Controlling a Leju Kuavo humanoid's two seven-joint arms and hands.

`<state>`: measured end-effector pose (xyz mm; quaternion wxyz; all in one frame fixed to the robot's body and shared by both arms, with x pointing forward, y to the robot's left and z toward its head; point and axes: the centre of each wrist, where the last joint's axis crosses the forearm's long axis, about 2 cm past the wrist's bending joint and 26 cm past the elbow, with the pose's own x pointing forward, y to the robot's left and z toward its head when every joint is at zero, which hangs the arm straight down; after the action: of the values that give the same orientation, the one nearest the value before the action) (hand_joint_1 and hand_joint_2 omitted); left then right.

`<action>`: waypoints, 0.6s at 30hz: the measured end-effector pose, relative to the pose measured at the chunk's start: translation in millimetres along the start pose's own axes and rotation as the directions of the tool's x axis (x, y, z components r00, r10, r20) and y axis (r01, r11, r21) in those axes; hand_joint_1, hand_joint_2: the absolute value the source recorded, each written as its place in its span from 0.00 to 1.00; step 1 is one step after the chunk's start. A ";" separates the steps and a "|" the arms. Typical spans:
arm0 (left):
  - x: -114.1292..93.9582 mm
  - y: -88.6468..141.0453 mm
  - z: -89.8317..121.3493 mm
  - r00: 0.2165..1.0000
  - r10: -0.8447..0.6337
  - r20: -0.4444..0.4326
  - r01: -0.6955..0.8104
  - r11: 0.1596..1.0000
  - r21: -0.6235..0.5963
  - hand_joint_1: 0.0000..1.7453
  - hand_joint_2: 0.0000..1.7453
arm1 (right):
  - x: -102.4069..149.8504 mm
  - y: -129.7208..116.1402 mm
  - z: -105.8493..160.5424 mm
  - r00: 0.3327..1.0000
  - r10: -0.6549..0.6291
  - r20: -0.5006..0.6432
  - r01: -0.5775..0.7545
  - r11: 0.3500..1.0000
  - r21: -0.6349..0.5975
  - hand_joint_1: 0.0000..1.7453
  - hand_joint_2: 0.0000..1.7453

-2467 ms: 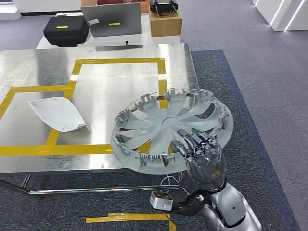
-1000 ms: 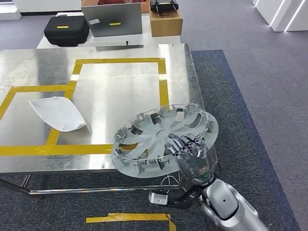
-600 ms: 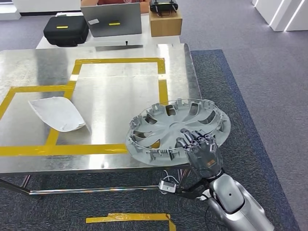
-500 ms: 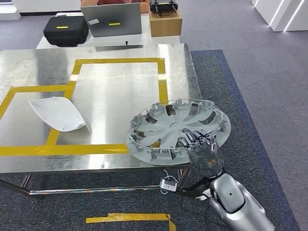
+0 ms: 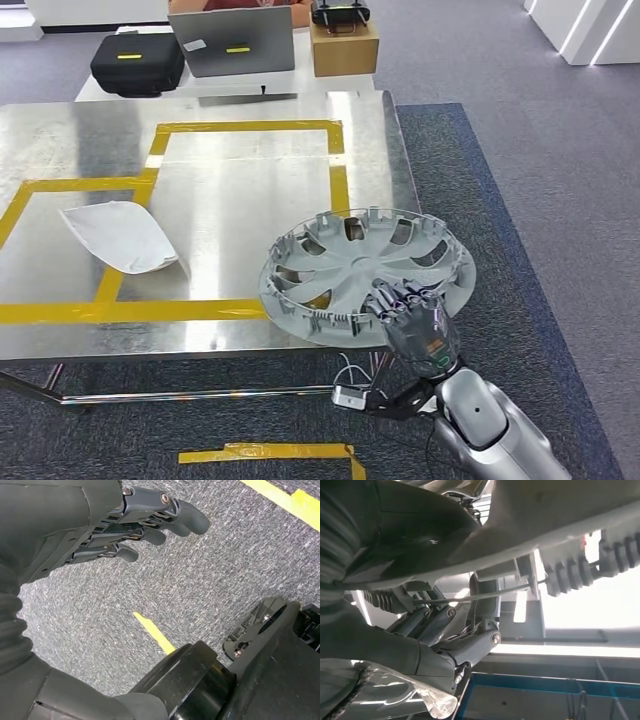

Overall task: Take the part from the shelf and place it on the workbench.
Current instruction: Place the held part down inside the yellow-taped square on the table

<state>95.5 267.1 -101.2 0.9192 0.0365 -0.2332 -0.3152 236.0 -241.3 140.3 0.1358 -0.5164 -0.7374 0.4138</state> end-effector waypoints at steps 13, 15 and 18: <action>1.2 0.7 -0.4 1.000 -0.006 -0.009 0.006 1.000 0.000 0.00 1.00 | 24.3 -18.2 -16.3 0.987 -0.088 0.135 0.101 0.991 -0.093 1.00 1.00; 1.7 1.1 -0.5 1.000 -0.007 -0.010 0.007 1.000 0.001 0.00 1.00 | 27.9 -22.4 -19.6 0.983 -0.099 0.155 0.117 0.987 -0.113 1.00 1.00; 2.0 1.2 -0.6 1.000 -0.008 -0.010 0.008 1.000 0.001 0.00 1.00 | 31.8 -26.6 -23.0 0.980 -0.109 0.167 0.132 0.982 -0.133 1.00 1.00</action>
<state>97.8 266.9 -100.7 0.9190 0.0395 -0.2287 -0.3186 219.4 -206.0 167.3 0.0640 -0.4445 -0.8036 0.3905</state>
